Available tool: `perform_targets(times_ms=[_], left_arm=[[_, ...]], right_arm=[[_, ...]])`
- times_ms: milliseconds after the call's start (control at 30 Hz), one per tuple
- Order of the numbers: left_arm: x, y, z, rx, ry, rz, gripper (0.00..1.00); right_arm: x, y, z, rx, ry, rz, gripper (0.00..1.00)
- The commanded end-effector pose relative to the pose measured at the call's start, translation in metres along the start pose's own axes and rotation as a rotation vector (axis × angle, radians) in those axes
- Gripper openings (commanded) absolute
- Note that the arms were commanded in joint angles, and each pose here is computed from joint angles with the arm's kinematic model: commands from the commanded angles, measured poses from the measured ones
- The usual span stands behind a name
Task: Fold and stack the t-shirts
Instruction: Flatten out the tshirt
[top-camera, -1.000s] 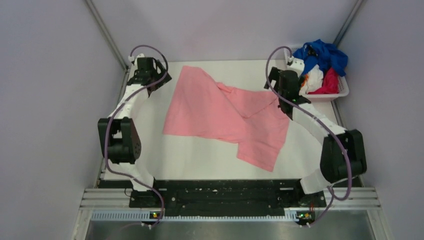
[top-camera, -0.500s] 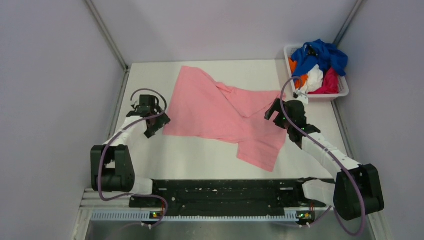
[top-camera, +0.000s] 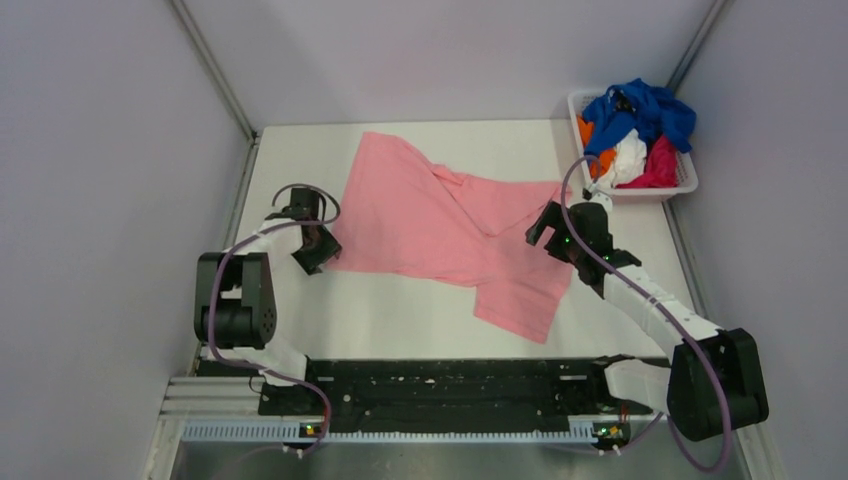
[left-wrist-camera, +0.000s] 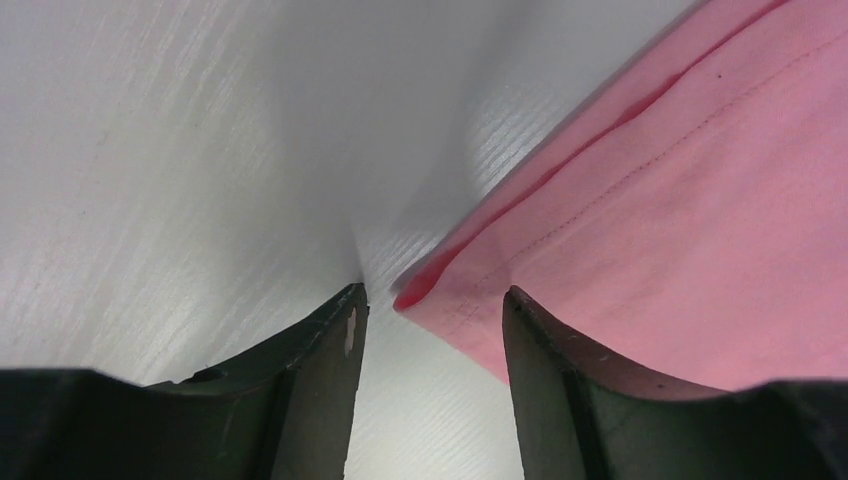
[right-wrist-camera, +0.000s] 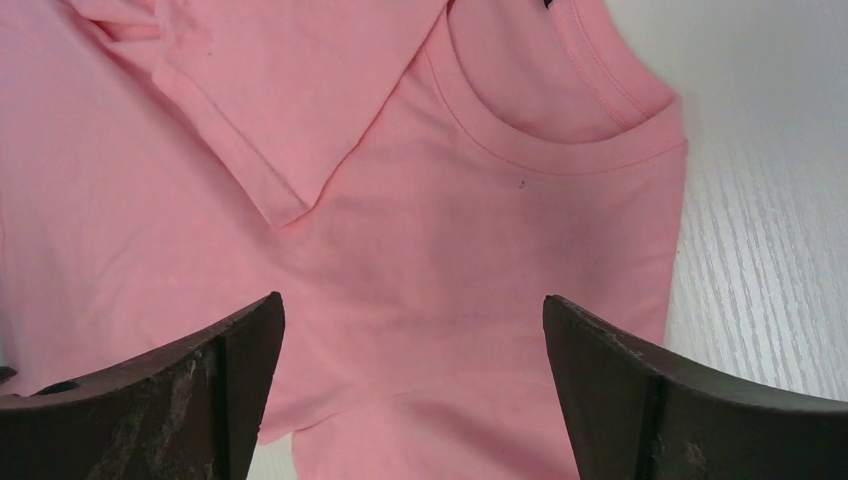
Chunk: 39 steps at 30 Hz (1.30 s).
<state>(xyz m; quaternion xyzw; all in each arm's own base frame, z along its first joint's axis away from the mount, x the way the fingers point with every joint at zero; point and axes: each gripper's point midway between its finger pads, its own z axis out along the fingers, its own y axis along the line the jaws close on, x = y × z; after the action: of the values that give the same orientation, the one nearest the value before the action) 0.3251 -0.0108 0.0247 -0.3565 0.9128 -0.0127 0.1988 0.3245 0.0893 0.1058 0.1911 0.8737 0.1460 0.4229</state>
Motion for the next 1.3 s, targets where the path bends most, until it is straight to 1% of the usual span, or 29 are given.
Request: perform_targets(times_ms=[0, 67, 100, 333, 467, 533, 567, 600, 633, 667, 767, 900, 1000, 1133, 1200, 1267], left_arm=[[-0.001, -0.001, 0.005, -0.025, 0.008, -0.008, 0.54], [0.003, -0.001, 0.009, -0.030, 0.025, -0.002, 0.45], [0.005, -0.001, 0.008, -0.032, 0.030, 0.004, 0.44], [0.007, 0.006, 0.008, -0.120, 0.011, 0.046, 0.43], [0.011, 0.005, 0.013, -0.138, 0.026, 0.063, 0.30], [0.012, 0.002, 0.015, -0.143, 0.028, 0.077, 0.28], [0.012, 0.001, 0.015, -0.146, 0.027, 0.083, 0.24], [0.012, -0.002, 0.015, -0.147, 0.027, 0.089, 0.17], [0.012, -0.003, 0.014, -0.145, 0.026, 0.096, 0.05], [0.012, -0.004, 0.014, -0.144, 0.026, 0.100, 0.00], [0.009, -0.005, 0.007, -0.139, -0.002, 0.114, 0.00], [0.005, -0.004, -0.003, -0.116, -0.041, 0.112, 0.00], [0.006, -0.003, -0.011, -0.090, -0.063, 0.098, 0.00], [0.008, 0.001, -0.017, -0.074, -0.082, 0.082, 0.00], [0.008, 0.001, -0.020, -0.067, -0.089, 0.077, 0.00], [0.008, 0.001, -0.022, -0.063, -0.091, 0.075, 0.00]], right_arm=[[-0.012, 0.001, -0.007, -0.005, -0.052, -0.004, 0.98], [-0.014, -0.001, -0.008, 0.006, -0.060, -0.005, 0.98], [-0.014, -0.002, -0.008, 0.011, -0.064, -0.006, 0.98], [-0.013, -0.007, -0.010, 0.030, -0.064, -0.006, 0.98], [-0.014, -0.008, -0.012, 0.034, -0.073, -0.009, 0.98], [-0.014, -0.010, -0.013, 0.041, -0.076, -0.012, 0.98], [-0.014, -0.011, -0.014, 0.045, -0.077, -0.012, 0.98], [-0.014, -0.012, -0.015, 0.049, -0.080, -0.014, 0.98], [-0.014, -0.013, -0.015, 0.053, -0.081, -0.015, 0.98], [-0.013, -0.015, -0.016, 0.058, -0.080, -0.016, 0.98], [-0.009, -0.016, -0.019, 0.058, -0.060, -0.022, 0.96], [0.010, -0.012, -0.027, 0.091, 0.022, -0.056, 0.95], [0.040, -0.002, -0.038, 0.112, 0.128, -0.166, 0.93], [0.090, -0.013, -0.064, 0.185, 0.296, -0.301, 0.91], [0.112, -0.018, -0.077, 0.213, 0.362, -0.336, 0.90], [0.129, -0.023, -0.088, 0.230, 0.418, -0.343, 0.85]])
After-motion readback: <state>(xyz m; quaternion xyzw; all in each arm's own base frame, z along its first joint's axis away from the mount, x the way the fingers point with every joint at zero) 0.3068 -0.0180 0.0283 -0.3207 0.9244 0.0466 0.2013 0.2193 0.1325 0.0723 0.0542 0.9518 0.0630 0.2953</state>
